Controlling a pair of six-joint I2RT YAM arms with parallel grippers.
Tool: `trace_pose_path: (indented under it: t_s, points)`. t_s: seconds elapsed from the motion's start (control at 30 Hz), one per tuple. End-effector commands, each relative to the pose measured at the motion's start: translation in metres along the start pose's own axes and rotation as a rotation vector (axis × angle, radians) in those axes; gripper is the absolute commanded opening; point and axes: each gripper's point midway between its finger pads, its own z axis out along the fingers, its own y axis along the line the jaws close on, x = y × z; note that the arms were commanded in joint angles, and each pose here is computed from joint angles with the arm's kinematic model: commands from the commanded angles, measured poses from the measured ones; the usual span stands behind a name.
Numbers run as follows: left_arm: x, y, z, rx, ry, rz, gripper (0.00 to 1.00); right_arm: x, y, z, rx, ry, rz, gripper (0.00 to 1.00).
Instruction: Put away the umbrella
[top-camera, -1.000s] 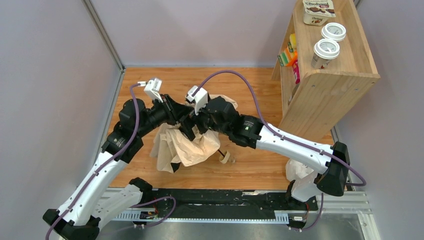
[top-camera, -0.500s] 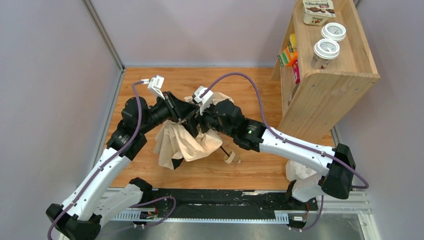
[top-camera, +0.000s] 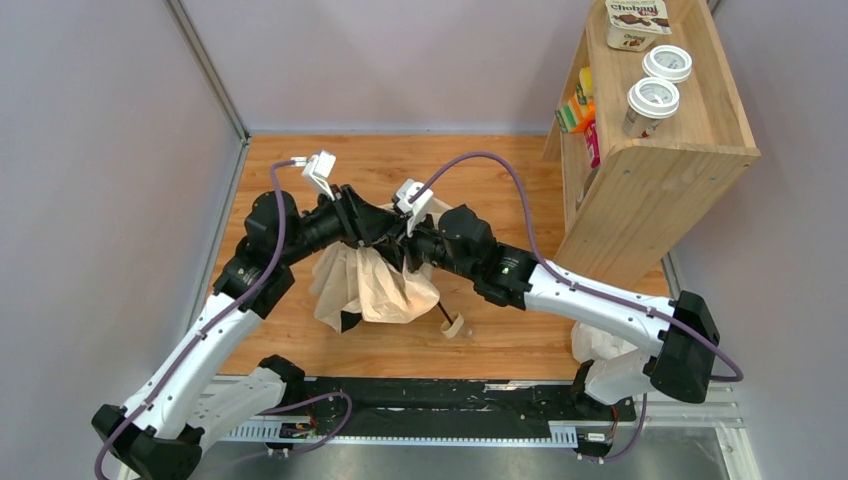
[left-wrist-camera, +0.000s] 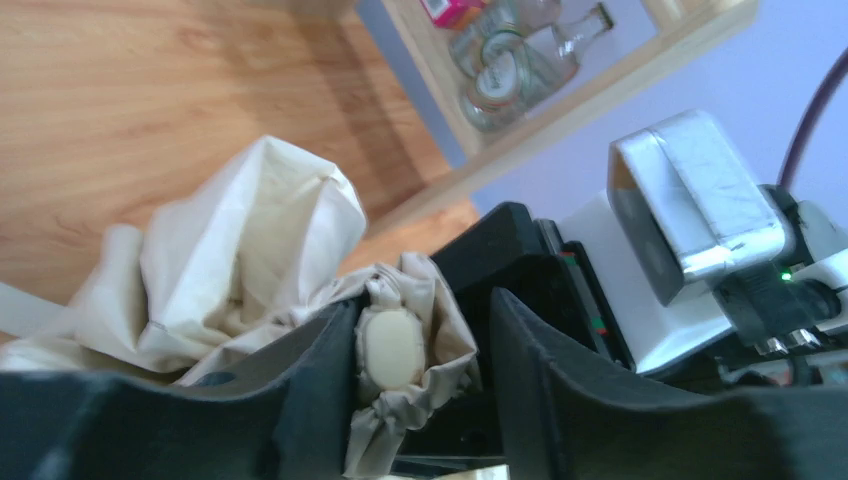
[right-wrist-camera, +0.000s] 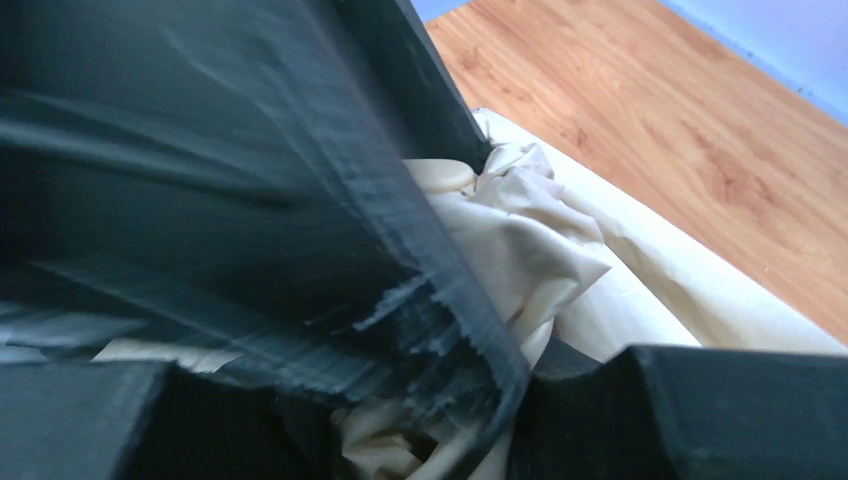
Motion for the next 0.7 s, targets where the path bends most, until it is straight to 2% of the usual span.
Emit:
trace_pose_path:
  t_s: [0.0, 0.1, 0.2, 0.3, 0.33, 0.47, 0.67]
  points:
    - [-0.035, -0.060, -0.025, 0.134, -0.065, 0.130, 0.64, -0.007, 0.000, -0.011, -0.006, -0.037, 0.032, 0.00]
    - [-0.046, -0.050, -0.044, 0.027, -0.115, 0.221, 0.65, -0.007, -0.012, -0.016, 0.024, -0.024, 0.068, 0.00]
    - [-0.058, -0.034, -0.076, -0.109, -0.234, 0.263, 0.66, -0.005, -0.039, -0.024, 0.136, -0.008, 0.118, 0.00]
    - [-0.051, -0.022, -0.092, -0.151, -0.269, 0.269, 0.55, -0.012, -0.061, -0.027, 0.239, -0.011, 0.181, 0.00]
    - [-0.046, -0.026, -0.094, -0.124, -0.255, 0.268, 0.55, -0.018, -0.066, -0.027, 0.260, -0.018, 0.207, 0.00]
    - [-0.010, -0.024, -0.077, -0.048, -0.094, 0.227, 0.66, -0.037, -0.074, -0.021, 0.277, -0.021, 0.243, 0.00]
    - [0.030, -0.018, -0.033, 0.072, 0.114, 0.090, 0.68, -0.051, -0.079, -0.018, 0.310, -0.018, 0.232, 0.00]
